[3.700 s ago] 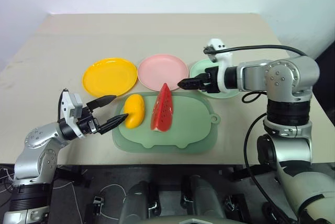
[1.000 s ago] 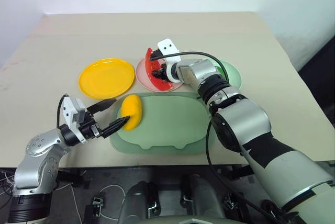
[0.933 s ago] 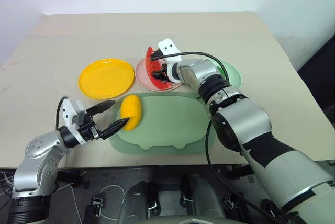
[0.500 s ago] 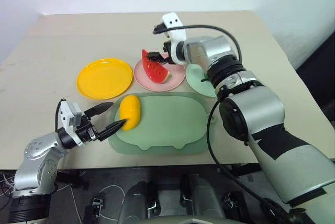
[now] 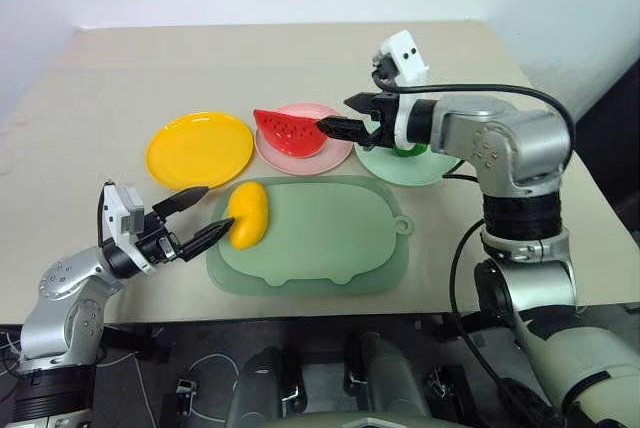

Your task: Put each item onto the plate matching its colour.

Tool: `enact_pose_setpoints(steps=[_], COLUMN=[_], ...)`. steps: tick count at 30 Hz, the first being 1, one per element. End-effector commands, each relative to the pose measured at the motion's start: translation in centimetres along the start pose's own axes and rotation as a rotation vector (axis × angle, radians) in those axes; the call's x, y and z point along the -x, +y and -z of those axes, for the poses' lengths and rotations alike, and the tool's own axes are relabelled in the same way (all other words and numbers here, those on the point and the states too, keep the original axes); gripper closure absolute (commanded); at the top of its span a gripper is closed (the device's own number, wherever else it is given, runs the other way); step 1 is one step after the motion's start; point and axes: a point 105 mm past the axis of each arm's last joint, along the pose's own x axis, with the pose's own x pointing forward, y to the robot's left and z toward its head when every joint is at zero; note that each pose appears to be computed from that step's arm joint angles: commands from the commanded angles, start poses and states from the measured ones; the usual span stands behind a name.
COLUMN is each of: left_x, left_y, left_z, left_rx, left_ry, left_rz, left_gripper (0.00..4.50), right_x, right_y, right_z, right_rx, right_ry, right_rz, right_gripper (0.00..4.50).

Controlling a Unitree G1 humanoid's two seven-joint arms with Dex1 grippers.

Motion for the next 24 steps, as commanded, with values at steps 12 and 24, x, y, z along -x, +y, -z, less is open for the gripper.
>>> enact_pose_setpoints(steps=[12, 24], left_x=[-3.1, -5.4], left_y=[-0.4, -1.6], left_z=[-0.3, 0.8], left_rx=[0.234, 0.273], left_ry=[0.052, 0.132], left_rz=[-0.16, -0.139], left_gripper=[0.0, 0.0], right_x=[4.0, 5.6], right_y=[1.0, 3.5], right_z=[2.1, 4.2], right_rx=[0.022, 0.242], right_ry=[0.019, -0.169], right_rz=[-0.024, -0.107], right_gripper=[0.07, 0.07])
